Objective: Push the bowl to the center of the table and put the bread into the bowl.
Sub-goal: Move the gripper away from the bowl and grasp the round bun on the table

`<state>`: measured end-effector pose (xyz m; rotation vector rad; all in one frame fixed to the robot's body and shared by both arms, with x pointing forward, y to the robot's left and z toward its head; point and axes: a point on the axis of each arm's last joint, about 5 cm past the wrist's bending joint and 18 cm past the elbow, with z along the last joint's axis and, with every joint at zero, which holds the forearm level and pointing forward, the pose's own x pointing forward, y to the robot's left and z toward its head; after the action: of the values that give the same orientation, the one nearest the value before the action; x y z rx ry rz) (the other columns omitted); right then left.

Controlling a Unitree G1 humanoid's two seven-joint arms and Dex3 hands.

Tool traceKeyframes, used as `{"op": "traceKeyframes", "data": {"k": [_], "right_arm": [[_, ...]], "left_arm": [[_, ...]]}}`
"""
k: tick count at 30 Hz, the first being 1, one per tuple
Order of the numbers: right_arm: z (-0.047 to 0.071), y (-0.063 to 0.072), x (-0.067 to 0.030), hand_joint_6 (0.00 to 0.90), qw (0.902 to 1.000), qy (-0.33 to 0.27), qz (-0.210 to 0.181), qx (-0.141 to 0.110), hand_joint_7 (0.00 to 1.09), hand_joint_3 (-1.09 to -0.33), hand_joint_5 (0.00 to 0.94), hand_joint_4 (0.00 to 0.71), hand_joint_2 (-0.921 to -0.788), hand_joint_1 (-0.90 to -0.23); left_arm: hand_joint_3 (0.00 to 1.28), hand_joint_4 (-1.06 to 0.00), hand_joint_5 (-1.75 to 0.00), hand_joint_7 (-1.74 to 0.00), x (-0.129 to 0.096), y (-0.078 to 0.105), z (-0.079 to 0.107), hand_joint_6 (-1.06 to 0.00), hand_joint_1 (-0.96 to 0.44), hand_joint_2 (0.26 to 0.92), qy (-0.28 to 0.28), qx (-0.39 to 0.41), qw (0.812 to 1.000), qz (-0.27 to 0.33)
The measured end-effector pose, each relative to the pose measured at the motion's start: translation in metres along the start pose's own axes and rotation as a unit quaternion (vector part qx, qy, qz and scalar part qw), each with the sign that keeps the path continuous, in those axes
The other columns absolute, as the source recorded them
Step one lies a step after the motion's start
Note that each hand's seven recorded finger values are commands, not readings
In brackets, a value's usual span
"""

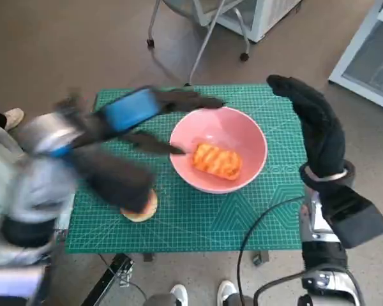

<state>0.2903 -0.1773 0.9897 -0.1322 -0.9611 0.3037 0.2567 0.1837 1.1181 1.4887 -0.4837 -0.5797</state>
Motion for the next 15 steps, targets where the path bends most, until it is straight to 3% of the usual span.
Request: {"op": "traceKeyframes", "data": {"k": [7,15], "right_arm": [[0.0,0.0,-0.0002,0.063,1.0,0.002,0.001,0.0,0.8,-0.689,0.007,0.337,-0.921,-0.62],[-0.001,0.0,0.0003,0.065,1.0,0.007,0.002,0.002,0.8,-0.694,0.006,0.337,-0.921,-0.603]], "left_arm": [[0.0,-0.37,0.0,0.0,-0.028,0.0,-0.006,-0.56,0.06,0.781,0.024,0.025,0.996,-0.083],[0.0,-0.33,0.0,0.0,-0.042,-0.004,-0.005,-0.53,0.06,0.758,0.018,0.038,0.991,-0.127]]}}
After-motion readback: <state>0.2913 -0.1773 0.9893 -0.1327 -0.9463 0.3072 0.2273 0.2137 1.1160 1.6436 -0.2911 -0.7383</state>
